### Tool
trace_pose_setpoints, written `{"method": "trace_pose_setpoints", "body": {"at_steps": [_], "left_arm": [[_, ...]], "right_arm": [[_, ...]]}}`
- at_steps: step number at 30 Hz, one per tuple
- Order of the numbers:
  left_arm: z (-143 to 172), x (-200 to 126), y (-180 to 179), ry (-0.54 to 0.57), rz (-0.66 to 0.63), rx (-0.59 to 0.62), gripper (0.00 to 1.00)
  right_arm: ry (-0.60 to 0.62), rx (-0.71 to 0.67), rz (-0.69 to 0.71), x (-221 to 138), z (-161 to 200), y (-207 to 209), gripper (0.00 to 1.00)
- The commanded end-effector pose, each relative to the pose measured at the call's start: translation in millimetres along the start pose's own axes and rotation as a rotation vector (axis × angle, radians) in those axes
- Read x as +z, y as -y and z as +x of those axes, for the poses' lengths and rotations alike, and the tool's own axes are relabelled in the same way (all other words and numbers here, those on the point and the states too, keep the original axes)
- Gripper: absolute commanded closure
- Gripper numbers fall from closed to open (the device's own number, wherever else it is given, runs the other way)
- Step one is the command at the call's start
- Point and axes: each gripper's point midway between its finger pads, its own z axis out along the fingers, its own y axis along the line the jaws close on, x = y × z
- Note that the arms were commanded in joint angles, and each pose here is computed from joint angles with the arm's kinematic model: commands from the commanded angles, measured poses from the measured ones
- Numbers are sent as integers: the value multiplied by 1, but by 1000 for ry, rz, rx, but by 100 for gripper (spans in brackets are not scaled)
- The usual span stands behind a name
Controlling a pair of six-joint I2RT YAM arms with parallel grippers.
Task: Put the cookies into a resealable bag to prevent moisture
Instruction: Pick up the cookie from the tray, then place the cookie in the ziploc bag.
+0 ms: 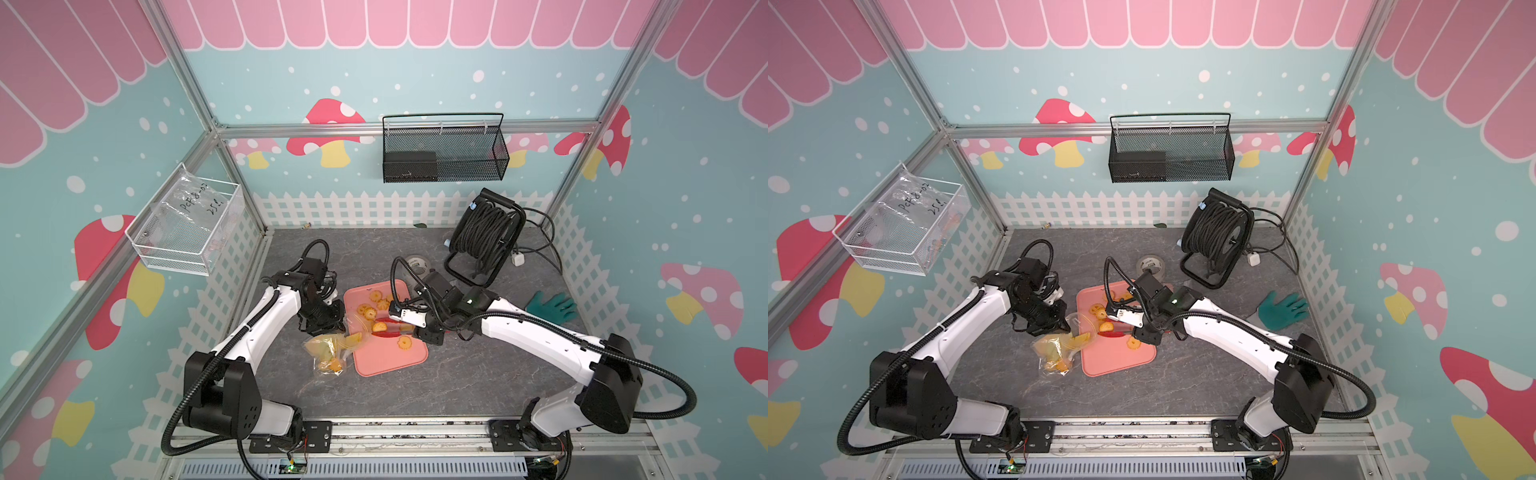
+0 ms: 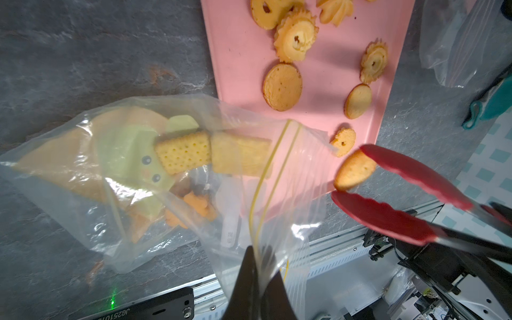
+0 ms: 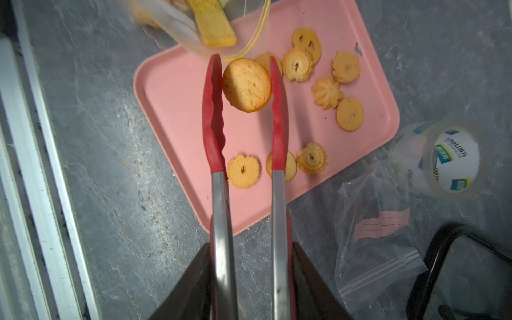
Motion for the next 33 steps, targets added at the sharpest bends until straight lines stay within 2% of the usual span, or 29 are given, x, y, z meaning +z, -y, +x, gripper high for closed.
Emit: {"method": "trace_pose_setpoints", "body": {"at_steps": [1,4,8,15,22,28,33], "left_arm": [[-2,-3,3,-2,-2,18,100],[-3,-4,5,3,2,19,100],[-1,-6,7,5,12,20,100],[2,-8,9,9,27,20,100],[0,-11,13,16,41,24,100],[-3,-14,17,19,52,26,100],[-3,-18,18,30,46,29,100]], "right_arm": [[140,7,-58,-21,-31,-8,56],[191,5,-111,-14,-43,-14,57],[181,-9,-139,7,-47,-13,57],[207,-19,-171,25,-60,-12,51],[227,-5,-142,13,-57,-9,42],[235,41,-70,-13,-39,3,40],[108,100,4,-29,12,10,42]]}}
